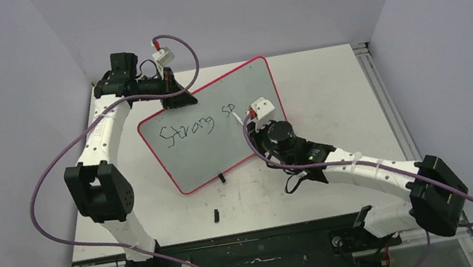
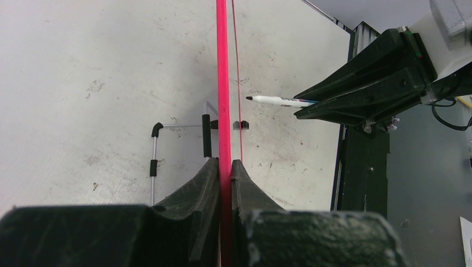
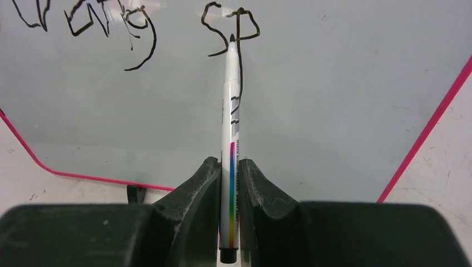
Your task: Write a sentence on the whiteboard
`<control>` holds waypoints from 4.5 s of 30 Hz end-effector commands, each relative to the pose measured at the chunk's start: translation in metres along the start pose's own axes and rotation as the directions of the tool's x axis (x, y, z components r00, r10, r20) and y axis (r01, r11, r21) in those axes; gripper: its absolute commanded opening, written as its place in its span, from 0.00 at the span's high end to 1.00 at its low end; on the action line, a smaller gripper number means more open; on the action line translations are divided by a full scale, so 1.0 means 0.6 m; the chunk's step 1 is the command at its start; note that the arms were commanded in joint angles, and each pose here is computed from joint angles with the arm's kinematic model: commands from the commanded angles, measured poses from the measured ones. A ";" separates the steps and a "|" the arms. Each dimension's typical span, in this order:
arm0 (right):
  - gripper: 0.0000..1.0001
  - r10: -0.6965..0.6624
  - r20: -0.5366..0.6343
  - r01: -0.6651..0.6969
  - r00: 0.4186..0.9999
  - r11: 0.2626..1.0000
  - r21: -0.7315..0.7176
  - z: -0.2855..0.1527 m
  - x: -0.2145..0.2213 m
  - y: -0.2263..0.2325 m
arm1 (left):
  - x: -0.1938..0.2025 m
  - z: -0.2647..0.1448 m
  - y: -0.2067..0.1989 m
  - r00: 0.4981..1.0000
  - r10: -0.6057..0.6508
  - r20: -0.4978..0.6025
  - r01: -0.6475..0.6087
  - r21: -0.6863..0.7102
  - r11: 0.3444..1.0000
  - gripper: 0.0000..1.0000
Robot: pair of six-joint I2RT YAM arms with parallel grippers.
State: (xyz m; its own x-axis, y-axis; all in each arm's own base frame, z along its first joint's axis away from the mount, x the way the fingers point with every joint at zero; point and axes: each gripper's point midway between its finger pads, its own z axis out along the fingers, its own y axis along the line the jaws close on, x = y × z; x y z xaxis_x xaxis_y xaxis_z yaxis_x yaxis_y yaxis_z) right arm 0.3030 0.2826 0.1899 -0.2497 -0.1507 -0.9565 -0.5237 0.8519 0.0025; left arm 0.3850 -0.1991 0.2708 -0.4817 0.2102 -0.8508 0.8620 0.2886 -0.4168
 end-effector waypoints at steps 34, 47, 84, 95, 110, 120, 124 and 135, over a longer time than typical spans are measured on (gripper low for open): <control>0.95 -0.053 0.086 0.055 0.995 0.998 -0.021 -0.016 -0.064 -0.040 | 0.064 0.017 -0.023 0.984 -0.153 -0.091 0.157 0.039 0.987 1.00; 0.95 -0.033 0.099 0.032 0.995 0.999 0.014 0.001 -0.076 -0.046 | 0.063 0.016 -0.026 0.985 -0.148 -0.089 0.152 0.040 0.988 1.00; 0.95 -0.005 0.065 0.004 0.998 1.000 0.026 -0.014 -0.039 -0.029 | 0.058 0.012 -0.027 0.986 -0.144 -0.079 0.147 0.042 0.988 1.00; 0.95 -0.036 0.125 0.028 0.992 0.998 0.062 -0.001 -0.093 -0.031 | 0.058 0.012 -0.027 0.987 -0.142 -0.078 0.146 0.042 0.988 1.00; 0.95 -0.043 0.109 0.034 0.993 0.996 0.083 0.025 -0.088 -0.037 | 0.058 0.012 -0.027 0.986 -0.144 -0.079 0.147 0.040 0.988 1.00; 0.95 -0.040 0.092 0.032 0.995 0.996 0.088 0.037 -0.079 -0.042 | 0.058 0.012 -0.027 0.986 -0.144 -0.079 0.147 0.041 0.988 1.00; 0.95 -0.036 0.091 0.029 0.995 0.996 0.083 0.035 -0.079 -0.043 | 0.058 0.012 -0.027 0.986 -0.144 -0.080 0.147 0.039 0.988 1.00; 0.95 -0.035 0.185 0.024 0.982 0.998 0.060 -0.033 -0.134 -0.048 | 0.059 0.012 -0.026 0.986 -0.146 -0.079 0.150 0.040 0.988 1.00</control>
State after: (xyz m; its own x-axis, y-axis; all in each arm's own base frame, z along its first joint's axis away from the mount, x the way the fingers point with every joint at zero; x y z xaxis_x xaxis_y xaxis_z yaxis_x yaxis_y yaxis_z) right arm 0.3292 0.2687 0.2290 -0.1622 -0.1560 -0.9743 -0.4791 0.8757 -0.0604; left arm 0.3874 -0.1953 0.2691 -0.4948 0.2026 -0.8450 0.8504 0.3130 -0.4229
